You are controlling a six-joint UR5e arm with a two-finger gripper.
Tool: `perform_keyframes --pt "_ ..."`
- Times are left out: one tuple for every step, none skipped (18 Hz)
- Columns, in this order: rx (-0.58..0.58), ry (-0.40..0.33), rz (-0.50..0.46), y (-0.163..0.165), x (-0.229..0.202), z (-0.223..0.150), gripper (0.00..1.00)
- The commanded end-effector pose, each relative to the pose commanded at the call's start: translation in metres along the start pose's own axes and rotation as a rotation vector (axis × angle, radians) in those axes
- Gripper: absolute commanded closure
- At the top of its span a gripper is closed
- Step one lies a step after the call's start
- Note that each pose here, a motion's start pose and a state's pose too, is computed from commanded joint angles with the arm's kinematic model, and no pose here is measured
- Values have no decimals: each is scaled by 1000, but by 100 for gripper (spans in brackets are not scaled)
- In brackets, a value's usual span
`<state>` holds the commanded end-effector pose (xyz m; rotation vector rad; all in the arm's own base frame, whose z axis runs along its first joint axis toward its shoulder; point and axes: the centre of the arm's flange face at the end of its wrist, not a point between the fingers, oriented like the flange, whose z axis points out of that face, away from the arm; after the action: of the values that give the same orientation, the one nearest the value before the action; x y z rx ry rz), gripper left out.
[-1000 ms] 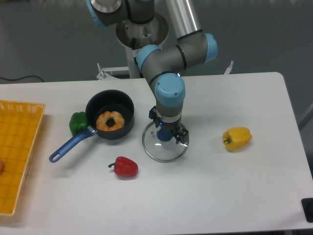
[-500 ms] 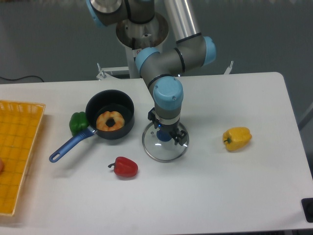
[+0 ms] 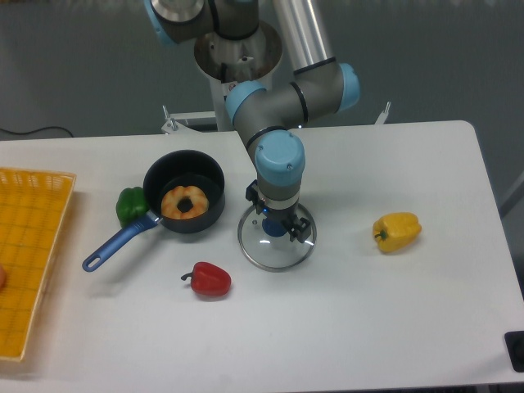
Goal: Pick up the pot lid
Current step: 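Close the gripper on the blue knob of the glass lid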
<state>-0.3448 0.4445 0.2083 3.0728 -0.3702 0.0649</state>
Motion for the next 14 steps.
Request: perform_keyframes --pt "0 0 0 0 0 0 6" --pt "-1 1 2 -1 0 1 10" --pt "1 2 -5 -1 0 1 13" --pt "1 0 -12 -3 2 0 15" --pt "1 0 -23 -4 0 0 18" --pt "0 2 -32 -4 0 1 19" --pt "0 2 -35 -4 -1 1 20" --pt "-1 1 -38 -4 -1 1 26" --pt "-2 2 -37 -4 -1 1 29" --pt "-1 1 -35 -4 -1 1 29" --pt "-1 1 -35 -4 -1 1 30" --pt "-1 1 -34 -5 -2 0 31" --pt "0 -2 -32 -5 -3 -1 34" --pt "0 -2 -31 -5 -3 -1 34"
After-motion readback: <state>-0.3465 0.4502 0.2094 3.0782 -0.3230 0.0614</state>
